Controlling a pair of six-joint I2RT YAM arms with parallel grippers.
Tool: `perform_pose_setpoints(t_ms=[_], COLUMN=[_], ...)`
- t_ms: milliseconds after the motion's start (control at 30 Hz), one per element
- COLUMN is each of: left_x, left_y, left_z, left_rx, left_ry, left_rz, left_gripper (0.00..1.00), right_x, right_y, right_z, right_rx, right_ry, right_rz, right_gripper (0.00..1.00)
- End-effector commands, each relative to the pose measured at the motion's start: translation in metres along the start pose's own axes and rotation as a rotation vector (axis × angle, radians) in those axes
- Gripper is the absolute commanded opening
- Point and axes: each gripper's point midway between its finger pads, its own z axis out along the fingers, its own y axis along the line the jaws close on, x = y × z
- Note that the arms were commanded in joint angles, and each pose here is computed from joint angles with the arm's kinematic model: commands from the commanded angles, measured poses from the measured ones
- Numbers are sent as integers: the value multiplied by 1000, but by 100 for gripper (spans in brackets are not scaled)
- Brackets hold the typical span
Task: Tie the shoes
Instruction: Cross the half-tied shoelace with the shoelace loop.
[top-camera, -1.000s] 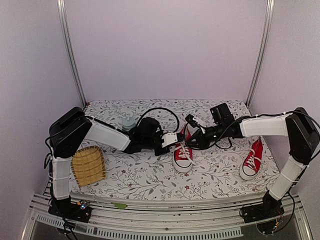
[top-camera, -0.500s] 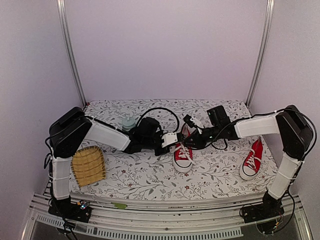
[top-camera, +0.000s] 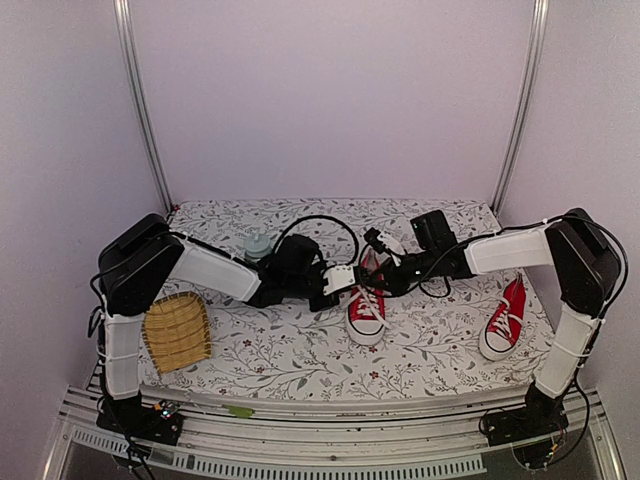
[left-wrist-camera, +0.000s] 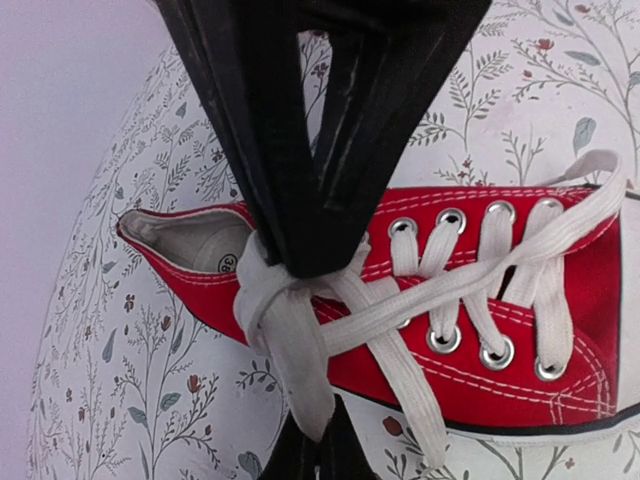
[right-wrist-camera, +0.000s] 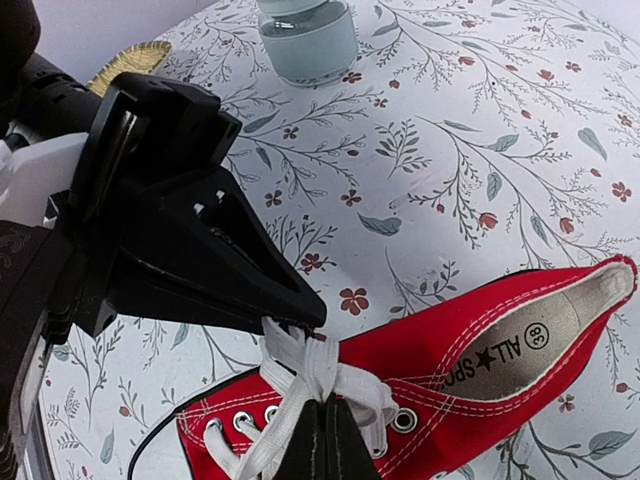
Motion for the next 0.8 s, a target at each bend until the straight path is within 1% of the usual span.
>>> perform_pose_setpoints(t_ms=[0, 67, 100, 133, 200, 233, 333, 433, 500, 767], left_x=[-22, -22, -22, -21, -19, -20, -28, -38, -40, -39], left_y=[8, 9, 10, 11, 9, 10, 11, 9, 4, -2], left_z=[-8, -9, -9, -9, -7, -7, -4, -2, 1, 7], left_rx=[-19, -20, -22, -23, -20, -21, -19, 3, 22, 20], left_ry=[-45, -45, -44, -40, -36, -38, -70, -124, -145, -179], left_rz=[57, 77, 85, 93, 129, 146, 170, 166, 168, 210], left_gripper=[0, 0, 4, 15, 31, 36, 45, 50, 51, 49], right_x=[-12, -11, -11, -11, -12, -11, -12, -14, -14, -12], right_y=[-1, 1, 1, 3, 7, 10, 16, 18, 18, 17], right_z=[-7, -8, -9, -10, -12, -12, -14, -16, -18, -20], right_rx=[33, 30, 26, 18, -3, -17, -53, -60, -62, -64], right_ry=[-27, -20, -19, -19, -18, -15, -22, -26, -27, -23], right_rz=[-37, -42, -41, -45, -51, -55, -64, -67, -66, -67], right_gripper=[1, 1, 1, 1, 1, 1, 1, 1, 1, 1])
